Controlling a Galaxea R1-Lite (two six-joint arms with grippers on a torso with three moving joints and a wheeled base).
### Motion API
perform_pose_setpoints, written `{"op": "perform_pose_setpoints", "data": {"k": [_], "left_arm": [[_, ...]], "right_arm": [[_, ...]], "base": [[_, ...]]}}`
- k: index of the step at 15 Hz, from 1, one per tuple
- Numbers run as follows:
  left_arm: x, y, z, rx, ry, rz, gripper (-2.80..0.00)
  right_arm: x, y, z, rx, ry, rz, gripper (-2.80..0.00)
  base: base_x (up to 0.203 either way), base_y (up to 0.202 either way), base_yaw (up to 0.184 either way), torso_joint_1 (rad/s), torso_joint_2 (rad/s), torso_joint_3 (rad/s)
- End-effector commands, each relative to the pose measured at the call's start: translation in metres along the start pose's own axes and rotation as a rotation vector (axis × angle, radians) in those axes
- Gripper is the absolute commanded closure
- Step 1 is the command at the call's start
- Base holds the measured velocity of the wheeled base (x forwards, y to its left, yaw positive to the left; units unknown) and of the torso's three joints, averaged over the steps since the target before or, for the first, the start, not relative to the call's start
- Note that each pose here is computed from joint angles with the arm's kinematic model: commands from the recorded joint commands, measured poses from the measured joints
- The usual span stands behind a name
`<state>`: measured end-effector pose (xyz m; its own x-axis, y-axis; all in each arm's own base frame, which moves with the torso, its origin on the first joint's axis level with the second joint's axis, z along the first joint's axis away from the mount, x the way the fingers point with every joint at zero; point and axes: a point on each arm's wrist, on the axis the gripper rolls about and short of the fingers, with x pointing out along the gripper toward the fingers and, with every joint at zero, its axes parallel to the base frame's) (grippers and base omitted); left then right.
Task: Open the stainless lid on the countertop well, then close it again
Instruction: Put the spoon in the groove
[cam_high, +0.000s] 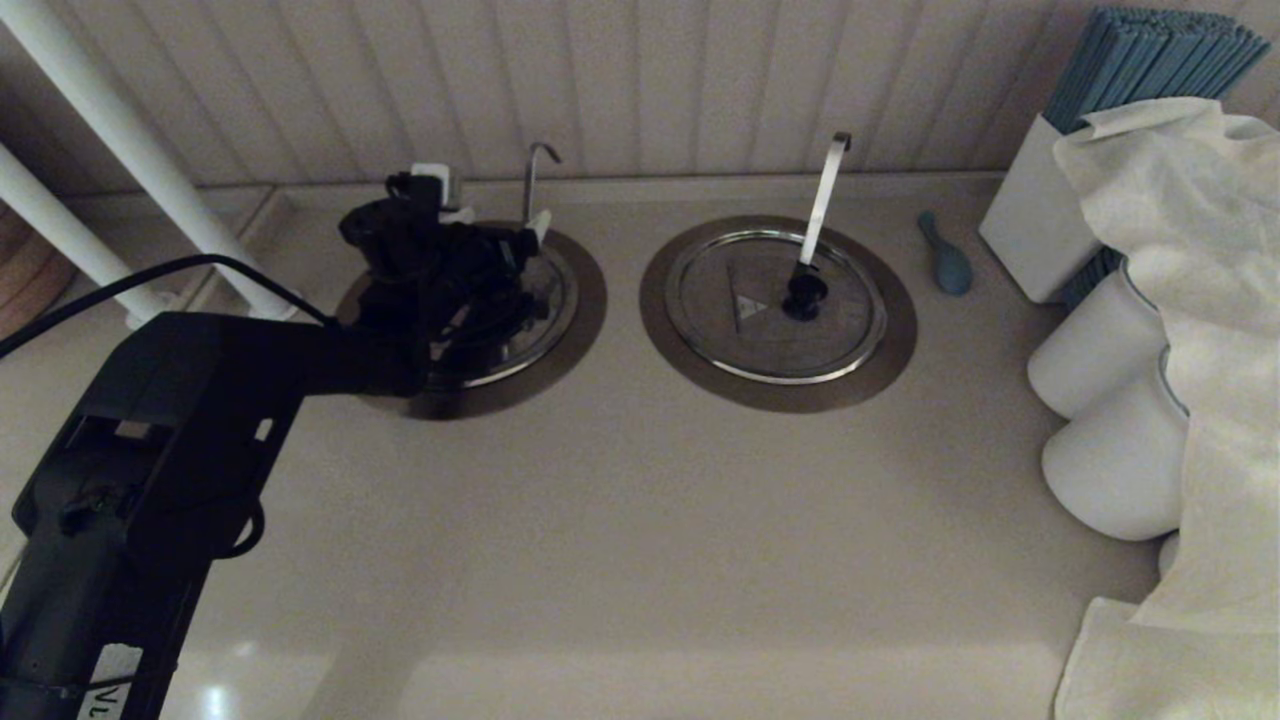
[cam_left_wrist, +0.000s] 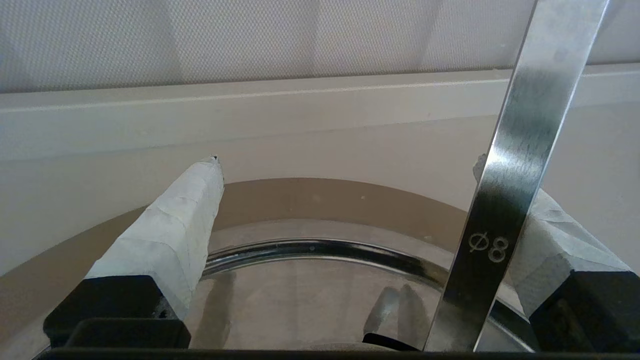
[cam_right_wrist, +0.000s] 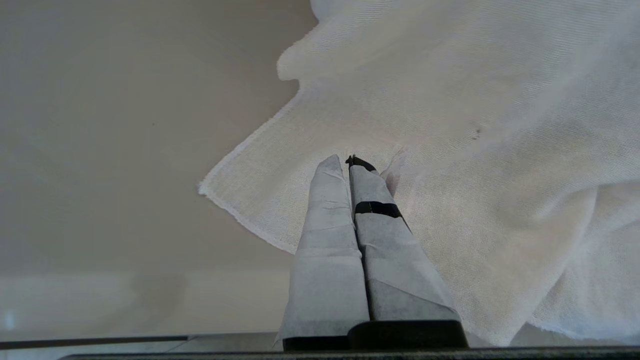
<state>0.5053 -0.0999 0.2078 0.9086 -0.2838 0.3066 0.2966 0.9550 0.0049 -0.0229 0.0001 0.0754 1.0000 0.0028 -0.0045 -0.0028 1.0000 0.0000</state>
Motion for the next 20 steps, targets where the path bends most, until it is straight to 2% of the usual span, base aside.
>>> {"op": "perform_pose_setpoints", "data": {"k": [1, 3, 5, 8, 11, 17, 20], "left_arm": [[-0.001, -0.007, 0.014, -0.001, -0.031, -0.014, -2.80], [-0.001, -0.015, 0.019, 0.008, -0.033, 0.005, -2.80], [-0.001, -0.018, 0.017, 0.055, -0.022, 0.026, -2.80], [-0.001, -0.018, 0.015, 0.053, 0.006, 0.032, -2.80], [-0.001, -0.017, 0.013, 0.050, -0.002, 0.046, -2.80], [-0.004, -0.028, 0.022, 0.044, -0.037, 0.030, -2.80], [-0.017, -0.031, 0.033, 0.044, -0.005, 0.016, -2.80]], "right_arm": [[0.000, 0.000, 0.000, 0.002, 0.000, 0.002, 0.00], [0.000, 0.000, 0.000, 0.000, 0.000, 0.000, 0.00], [0.000, 0.000, 0.000, 0.000, 0.000, 0.002, 0.00], [0.000, 0.000, 0.000, 0.000, 0.000, 0.000, 0.00], [0.000, 0.000, 0.000, 0.000, 0.000, 0.000, 0.00], [0.000, 0.000, 0.000, 0.000, 0.000, 0.000, 0.00], [0.000, 0.000, 0.000, 0.000, 0.001, 0.000, 0.00]], "base": [[0.000, 0.000, 0.000, 0.000, 0.00, 0.000], [0.000, 0.000, 0.000, 0.000, 0.00, 0.000], [0.000, 0.000, 0.000, 0.000, 0.00, 0.000], [0.000, 0.000, 0.000, 0.000, 0.00, 0.000], [0.000, 0.000, 0.000, 0.000, 0.00, 0.000], [0.000, 0.000, 0.000, 0.000, 0.00, 0.000], [0.000, 0.000, 0.000, 0.000, 0.00, 0.000]]}}
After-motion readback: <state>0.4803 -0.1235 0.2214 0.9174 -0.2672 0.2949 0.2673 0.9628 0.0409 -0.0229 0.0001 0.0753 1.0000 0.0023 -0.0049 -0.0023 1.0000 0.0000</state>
